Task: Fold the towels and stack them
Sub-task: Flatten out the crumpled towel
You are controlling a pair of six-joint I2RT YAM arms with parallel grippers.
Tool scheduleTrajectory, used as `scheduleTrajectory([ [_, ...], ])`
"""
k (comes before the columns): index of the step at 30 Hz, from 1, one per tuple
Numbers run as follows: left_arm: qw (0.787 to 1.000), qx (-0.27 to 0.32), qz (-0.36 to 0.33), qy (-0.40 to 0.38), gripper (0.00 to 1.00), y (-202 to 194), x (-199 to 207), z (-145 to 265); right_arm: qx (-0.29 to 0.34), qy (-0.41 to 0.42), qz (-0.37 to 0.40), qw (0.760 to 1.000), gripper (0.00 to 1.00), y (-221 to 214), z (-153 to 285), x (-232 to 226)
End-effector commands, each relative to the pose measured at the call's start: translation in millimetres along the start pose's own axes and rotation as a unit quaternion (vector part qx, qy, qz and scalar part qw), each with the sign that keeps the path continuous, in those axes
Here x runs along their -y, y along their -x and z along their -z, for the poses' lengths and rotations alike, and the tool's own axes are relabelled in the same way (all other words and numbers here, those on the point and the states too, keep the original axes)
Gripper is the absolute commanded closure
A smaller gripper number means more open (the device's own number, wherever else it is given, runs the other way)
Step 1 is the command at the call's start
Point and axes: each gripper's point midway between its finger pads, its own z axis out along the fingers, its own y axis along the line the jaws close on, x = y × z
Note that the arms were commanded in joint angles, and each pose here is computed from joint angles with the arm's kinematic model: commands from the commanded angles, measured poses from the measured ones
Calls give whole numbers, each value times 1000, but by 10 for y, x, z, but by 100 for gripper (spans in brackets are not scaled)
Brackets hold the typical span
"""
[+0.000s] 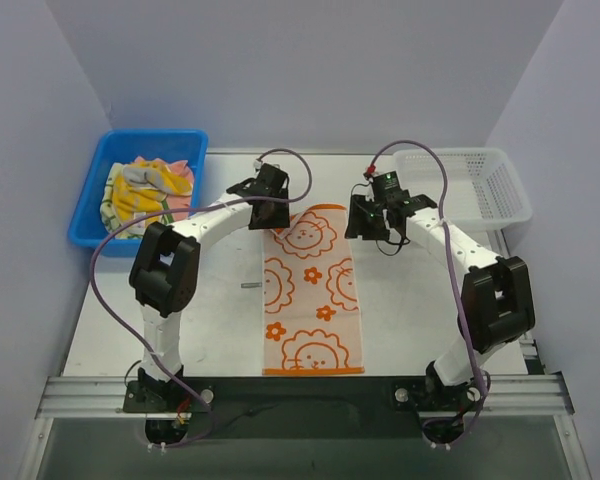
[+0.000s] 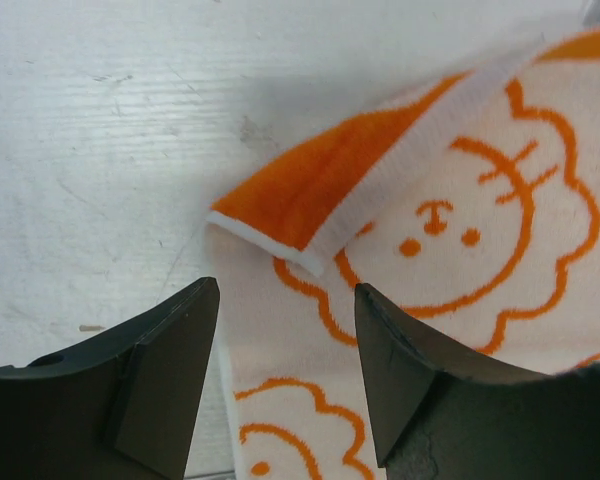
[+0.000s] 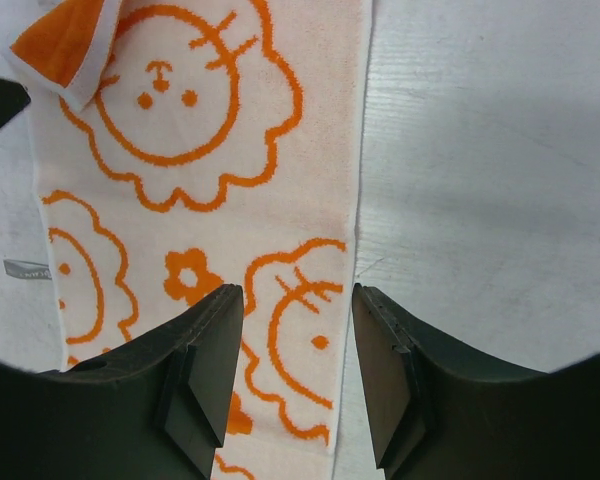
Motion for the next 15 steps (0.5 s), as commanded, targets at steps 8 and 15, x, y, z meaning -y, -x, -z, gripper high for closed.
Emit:
scheduleTrajectory([
  [8, 972, -5, 211, -107, 41, 49, 230, -278, 12, 24, -13, 1000, 52, 33, -156, -34],
  [15, 964, -20, 242, -111, 42, -120, 238, -383, 8, 28, -22, 999, 52, -8, -198, 4],
])
